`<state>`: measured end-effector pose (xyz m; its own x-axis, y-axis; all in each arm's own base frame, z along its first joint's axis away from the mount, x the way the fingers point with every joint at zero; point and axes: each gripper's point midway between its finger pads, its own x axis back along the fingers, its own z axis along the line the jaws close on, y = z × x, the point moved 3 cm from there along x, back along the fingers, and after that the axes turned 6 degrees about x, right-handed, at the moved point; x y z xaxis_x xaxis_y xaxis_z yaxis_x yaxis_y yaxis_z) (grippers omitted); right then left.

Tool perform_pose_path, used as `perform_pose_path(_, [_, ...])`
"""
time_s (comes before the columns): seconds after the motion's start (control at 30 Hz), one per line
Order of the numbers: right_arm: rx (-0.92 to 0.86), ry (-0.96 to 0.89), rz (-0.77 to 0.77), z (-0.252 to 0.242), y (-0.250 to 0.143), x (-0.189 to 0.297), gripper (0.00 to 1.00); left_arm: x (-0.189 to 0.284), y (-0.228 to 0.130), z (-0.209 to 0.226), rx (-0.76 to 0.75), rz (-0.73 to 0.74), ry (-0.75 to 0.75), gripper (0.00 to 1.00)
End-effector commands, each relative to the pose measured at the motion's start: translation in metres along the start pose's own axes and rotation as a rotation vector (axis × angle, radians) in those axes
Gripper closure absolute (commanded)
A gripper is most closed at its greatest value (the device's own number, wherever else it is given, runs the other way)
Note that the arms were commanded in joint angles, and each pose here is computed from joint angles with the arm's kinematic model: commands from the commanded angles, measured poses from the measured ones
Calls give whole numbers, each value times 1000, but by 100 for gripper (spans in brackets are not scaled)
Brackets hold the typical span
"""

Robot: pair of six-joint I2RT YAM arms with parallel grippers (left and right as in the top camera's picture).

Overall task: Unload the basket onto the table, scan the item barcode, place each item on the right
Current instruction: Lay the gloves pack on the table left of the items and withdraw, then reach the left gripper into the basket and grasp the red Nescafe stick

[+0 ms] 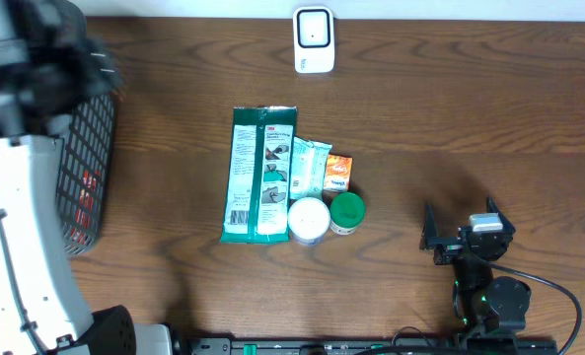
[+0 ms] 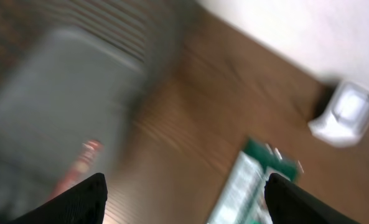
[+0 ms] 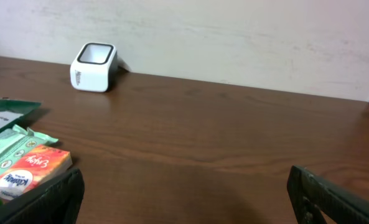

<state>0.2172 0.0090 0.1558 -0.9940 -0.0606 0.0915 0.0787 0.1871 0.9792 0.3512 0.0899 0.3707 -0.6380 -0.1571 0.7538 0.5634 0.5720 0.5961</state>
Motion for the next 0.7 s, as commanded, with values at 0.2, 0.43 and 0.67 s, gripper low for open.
perform_pose_path(0.2, [-12,-1,6,0,-1,0,1,-29,20,136,240,68,322,20])
perform_pose_path(0.43, [-12,-1,6,0,-1,0,1,-100,-11,192,236,356,424,18])
perform_pose_path(0.67, [-12,-1,6,0,-1,0,1,-169,-63,208,133,687,390,17])
